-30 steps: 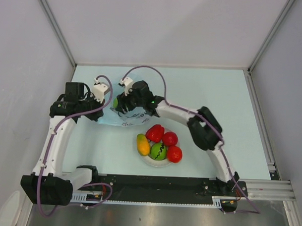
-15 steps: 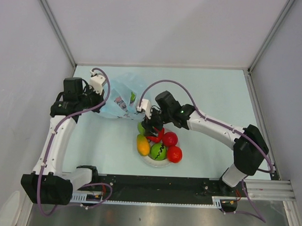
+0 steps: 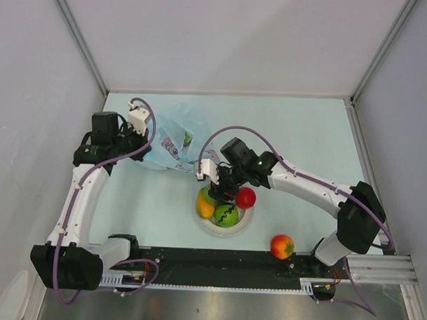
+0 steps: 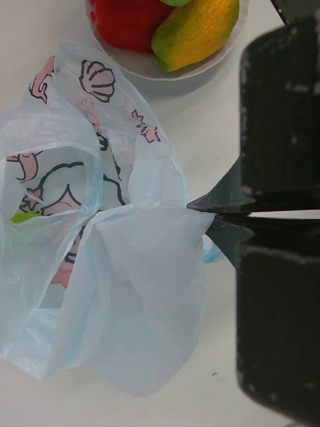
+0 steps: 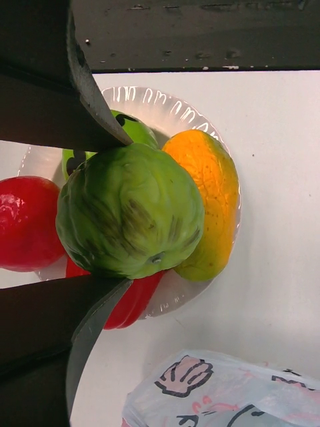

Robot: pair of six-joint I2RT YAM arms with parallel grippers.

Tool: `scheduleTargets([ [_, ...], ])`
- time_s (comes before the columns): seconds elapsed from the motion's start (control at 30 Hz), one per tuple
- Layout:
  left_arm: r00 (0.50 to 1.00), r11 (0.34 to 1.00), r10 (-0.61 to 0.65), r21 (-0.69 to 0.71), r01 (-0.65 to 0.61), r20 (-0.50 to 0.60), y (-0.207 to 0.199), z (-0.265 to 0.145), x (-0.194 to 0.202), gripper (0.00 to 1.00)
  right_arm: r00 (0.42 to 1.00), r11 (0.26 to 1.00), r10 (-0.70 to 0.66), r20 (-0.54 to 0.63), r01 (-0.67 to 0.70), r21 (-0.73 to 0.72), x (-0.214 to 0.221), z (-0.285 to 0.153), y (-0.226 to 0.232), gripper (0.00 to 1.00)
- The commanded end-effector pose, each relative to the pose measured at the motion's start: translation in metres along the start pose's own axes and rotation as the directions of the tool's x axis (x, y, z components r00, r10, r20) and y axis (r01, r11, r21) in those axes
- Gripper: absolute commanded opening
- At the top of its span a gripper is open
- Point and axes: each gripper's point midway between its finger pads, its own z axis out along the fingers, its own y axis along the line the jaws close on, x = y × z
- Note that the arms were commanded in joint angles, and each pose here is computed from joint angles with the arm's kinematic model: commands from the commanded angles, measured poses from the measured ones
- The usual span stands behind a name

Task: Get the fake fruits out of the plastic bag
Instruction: Place the fake fruit on the plate.

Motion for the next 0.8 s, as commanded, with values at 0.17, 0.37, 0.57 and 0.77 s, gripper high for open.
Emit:
scheduleTargets([
  [0.17, 0.998, 1.0, -0.006, 0.023, 0.004, 0.055, -0.005, -0.003, -0.011, 0.01, 0.997, 0.997, -0.071, -0.005, 0.071, -0.02, 0.0, -0.01, 0.011, 0.25],
  [0.37, 0.999, 0.999, -0.009, 0.032, 0.007, 0.054, -0.006, -0.002, -0.011, 0.0, 0.998, 0.997, -0.062, -0.013, 0.061, -0.041, 0.007, -0.01, 0.017, 0.35],
  [0.57, 0.998, 0.999, -0.015, 0.04, 0.012, 0.057, -0.008, -0.003, -0.013, 0.0, 0.998, 0.997, -0.065, -0.006, 0.064, -0.048, 0.006, -0.006, 0.019, 0.63],
  [0.77, 0.998, 0.999, -0.016, 0.046, 0.014, 0.059, -0.009, -0.004, -0.014, 0.0, 0.997, 0.997, -0.07, 0.025, 0.07, -0.027, -0.002, -0.017, 0.02, 1.0],
])
